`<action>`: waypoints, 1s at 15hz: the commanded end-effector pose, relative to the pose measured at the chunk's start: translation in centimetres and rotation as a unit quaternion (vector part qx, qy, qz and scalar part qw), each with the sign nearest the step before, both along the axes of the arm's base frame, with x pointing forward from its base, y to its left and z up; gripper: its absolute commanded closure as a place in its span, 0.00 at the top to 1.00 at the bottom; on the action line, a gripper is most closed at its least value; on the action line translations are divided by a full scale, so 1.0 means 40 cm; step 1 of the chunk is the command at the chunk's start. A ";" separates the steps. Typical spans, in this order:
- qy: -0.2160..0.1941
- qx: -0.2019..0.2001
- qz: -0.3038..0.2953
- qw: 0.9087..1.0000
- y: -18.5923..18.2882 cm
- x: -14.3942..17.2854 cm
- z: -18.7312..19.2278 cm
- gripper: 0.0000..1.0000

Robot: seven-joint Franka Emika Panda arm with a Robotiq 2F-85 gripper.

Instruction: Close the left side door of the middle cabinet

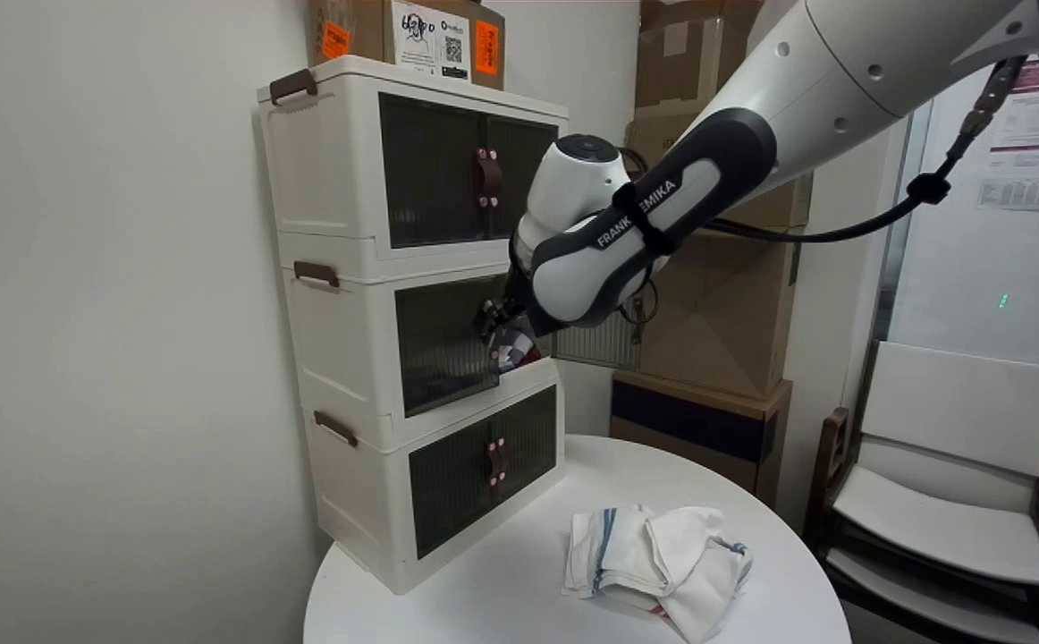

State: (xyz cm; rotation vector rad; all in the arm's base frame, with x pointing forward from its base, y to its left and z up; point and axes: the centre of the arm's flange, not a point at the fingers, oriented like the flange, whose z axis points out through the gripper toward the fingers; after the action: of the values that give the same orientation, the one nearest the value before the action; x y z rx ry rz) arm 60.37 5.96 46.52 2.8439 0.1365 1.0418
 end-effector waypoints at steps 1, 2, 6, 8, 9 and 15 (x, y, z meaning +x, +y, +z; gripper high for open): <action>-0.012 0.013 0.011 1.000 -0.009 0.089 0.026 1.00; -0.013 0.019 0.015 1.000 -0.006 0.105 0.031 1.00; -0.014 0.042 0.031 0.999 0.019 0.158 0.044 1.00; -0.016 0.050 0.039 0.998 0.035 0.178 0.045 1.00; -0.017 0.052 0.043 0.998 0.042 0.188 0.044 1.00; -0.027 0.046 0.059 0.997 0.056 0.237 0.039 1.00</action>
State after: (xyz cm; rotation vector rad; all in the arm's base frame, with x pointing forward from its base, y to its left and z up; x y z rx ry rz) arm 67.67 8.30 47.57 2.9194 0.2295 1.1532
